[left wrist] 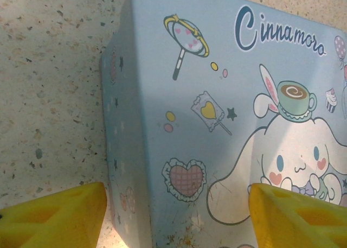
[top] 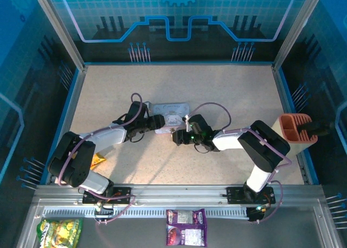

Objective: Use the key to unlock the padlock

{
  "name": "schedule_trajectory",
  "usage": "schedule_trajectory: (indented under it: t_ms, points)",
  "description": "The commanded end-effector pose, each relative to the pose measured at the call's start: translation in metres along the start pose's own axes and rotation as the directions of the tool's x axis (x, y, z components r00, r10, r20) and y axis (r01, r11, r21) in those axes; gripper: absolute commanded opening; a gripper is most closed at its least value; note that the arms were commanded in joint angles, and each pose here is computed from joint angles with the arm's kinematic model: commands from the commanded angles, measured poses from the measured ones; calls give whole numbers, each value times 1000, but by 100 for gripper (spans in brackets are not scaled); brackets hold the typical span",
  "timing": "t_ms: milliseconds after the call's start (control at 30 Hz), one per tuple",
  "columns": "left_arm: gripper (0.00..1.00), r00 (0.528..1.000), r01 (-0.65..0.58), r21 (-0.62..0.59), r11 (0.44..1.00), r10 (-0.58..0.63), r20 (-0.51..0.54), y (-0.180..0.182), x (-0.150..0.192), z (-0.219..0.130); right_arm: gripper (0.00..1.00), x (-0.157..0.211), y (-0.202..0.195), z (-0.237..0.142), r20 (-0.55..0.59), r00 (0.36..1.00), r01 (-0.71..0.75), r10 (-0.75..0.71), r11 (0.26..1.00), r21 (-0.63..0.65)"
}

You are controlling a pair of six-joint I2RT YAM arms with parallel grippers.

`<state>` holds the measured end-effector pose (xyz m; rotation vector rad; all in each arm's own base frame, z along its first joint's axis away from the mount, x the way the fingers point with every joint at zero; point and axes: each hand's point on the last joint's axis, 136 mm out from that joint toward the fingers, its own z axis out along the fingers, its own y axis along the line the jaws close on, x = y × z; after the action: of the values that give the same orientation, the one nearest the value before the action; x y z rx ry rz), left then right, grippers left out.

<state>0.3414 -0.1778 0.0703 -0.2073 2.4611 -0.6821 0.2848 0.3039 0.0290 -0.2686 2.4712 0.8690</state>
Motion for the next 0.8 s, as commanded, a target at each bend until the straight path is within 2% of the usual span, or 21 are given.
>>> schedule_trajectory:
  t_ms: [0, 133, 367, 567, 767]
  points:
    - [70, 999, 35, -65, 997, -37, -30, 21, 17, 0, 56, 24, -10, 16, -90, 995, 47, -40, 996, 76]
    - [69, 999, 46, -65, 997, -48, -23, 23, 18, 0, 54, 30, -14, 22, -130, 990, 60, -45, 992, 113]
    - [69, 998, 58, -85, 995, -60, -21, 28, 20, -2, 47, 32, -3, 28, -152, 987, 72, -59, 994, 84]
    - [68, 997, 75, -107, 991, -76, -4, 33, 20, -6, 33, 32, 0, 27, -154, 987, 61, -49, 995, 73]
    - [64, 996, 91, -116, 989, -92, 5, 35, 22, -7, 21, 21, 9, 16, -98, 995, -9, 12, 1000, 30]
